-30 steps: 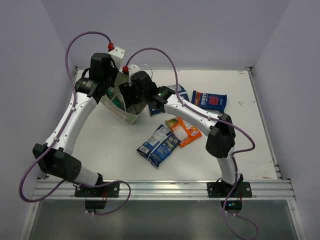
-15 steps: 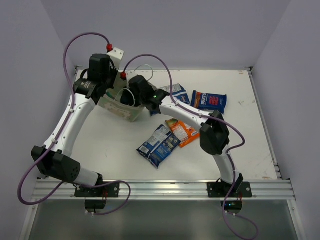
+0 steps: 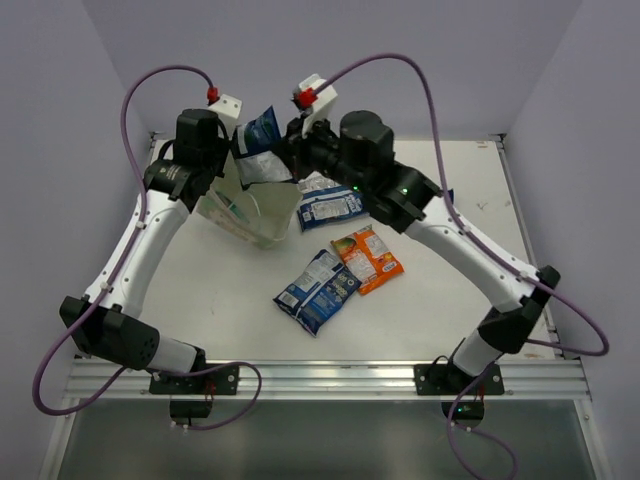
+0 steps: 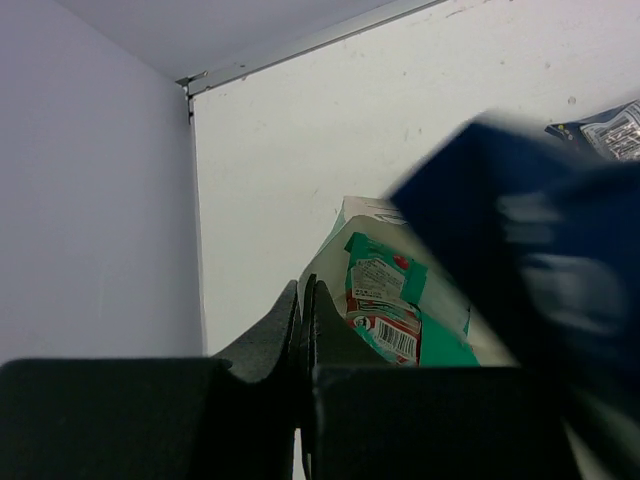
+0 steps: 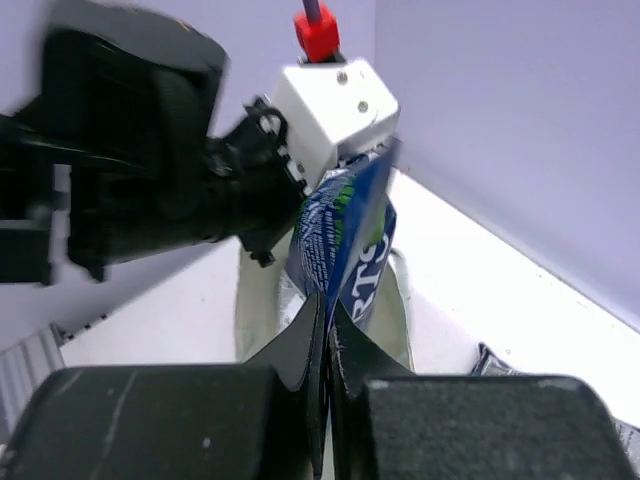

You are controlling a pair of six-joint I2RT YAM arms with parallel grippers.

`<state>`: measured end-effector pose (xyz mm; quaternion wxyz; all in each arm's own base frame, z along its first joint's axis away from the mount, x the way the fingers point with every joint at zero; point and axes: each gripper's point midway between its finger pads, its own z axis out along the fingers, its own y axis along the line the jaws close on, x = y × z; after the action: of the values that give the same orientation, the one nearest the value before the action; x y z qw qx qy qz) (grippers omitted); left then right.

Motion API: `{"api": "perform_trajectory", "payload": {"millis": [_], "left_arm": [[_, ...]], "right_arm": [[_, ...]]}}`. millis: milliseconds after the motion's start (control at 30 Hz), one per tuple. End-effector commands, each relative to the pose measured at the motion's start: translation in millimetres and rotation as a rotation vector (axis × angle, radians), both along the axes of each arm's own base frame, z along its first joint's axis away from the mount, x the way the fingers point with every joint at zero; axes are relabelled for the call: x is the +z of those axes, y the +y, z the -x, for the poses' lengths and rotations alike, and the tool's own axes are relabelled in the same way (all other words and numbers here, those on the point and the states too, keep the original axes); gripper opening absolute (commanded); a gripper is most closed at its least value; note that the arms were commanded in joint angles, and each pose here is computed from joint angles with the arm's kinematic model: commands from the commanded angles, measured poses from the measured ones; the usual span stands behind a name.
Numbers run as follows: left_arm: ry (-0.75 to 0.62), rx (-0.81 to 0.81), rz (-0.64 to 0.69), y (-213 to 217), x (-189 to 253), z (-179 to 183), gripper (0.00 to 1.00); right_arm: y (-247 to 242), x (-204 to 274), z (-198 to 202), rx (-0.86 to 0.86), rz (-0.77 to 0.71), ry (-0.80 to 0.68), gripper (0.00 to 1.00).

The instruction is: Take the snacks out of the paper bag

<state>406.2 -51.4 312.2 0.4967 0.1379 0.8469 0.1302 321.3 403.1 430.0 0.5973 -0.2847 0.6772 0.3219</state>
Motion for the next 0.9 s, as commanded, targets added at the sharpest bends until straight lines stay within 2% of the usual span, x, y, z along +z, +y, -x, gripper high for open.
{"api": "perform_trajectory", "payload": {"millis": [0,67,100,133,200,233,267,333,400,500,600,633,767,833,867], "left_arm": [[-0.112,0.052,0.009,7,30,-2,0.0],[-0.115,0.078,-0.007,12,30,-3,0.0],[-0.112,0.087,-0.015,13,29,-5,0.0],[-0.111,0.095,-0.02,15,28,-6,0.0],[-0.11,0.102,-0.021,14,27,-9,0.0],[-0.11,0.107,-0.02,15,27,-11,0.0],[-0.104,0.107,-0.022,14,25,-13,0.0],[-0.111,0.108,-0.018,13,28,-14,0.0],[-0.117,0.105,-0.016,12,30,-16,0.0],[-0.127,0.081,-0.013,9,34,-18,0.0],[-0.137,0.062,-0.004,5,38,-19,0.0],[-0.142,0.057,-0.002,5,40,-20,0.0],[-0.142,0.06,-0.002,5,44,-21,0.0],[-0.142,0.053,0.001,3,45,-21,0.0],[-0.147,0.051,0.008,3,47,-21,0.0]], "right_arm": [[-33,48,23,0.006,-0.076,-0.107,0.0],[-57,60,27,-0.031,-0.111,-0.11,0.0],[-68,50,25,-0.053,-0.104,-0.088,0.0],[-99,68,29,-0.097,-0.15,-0.107,0.0],[-138,45,13,-0.198,-0.174,-0.029,0.0],[-163,55,23,-0.231,-0.221,-0.036,0.0],[-175,30,19,-0.277,-0.221,0.03,0.0],[-222,23,18,-0.411,-0.263,0.048,0.0],[-262,-22,6,-0.554,-0.24,0.123,0.0],[-300,-73,2,-0.651,-0.276,0.243,0.0],[-317,-120,-11,-0.664,-0.373,0.391,0.0],[-306,-126,-8,-0.592,-0.432,0.471,0.0],[-304,-163,-23,-0.555,-0.556,0.603,0.0],[-325,-180,-30,-0.618,-0.637,0.647,0.0],[-332,-203,-28,-0.67,-0.648,0.692,0.0]]}}
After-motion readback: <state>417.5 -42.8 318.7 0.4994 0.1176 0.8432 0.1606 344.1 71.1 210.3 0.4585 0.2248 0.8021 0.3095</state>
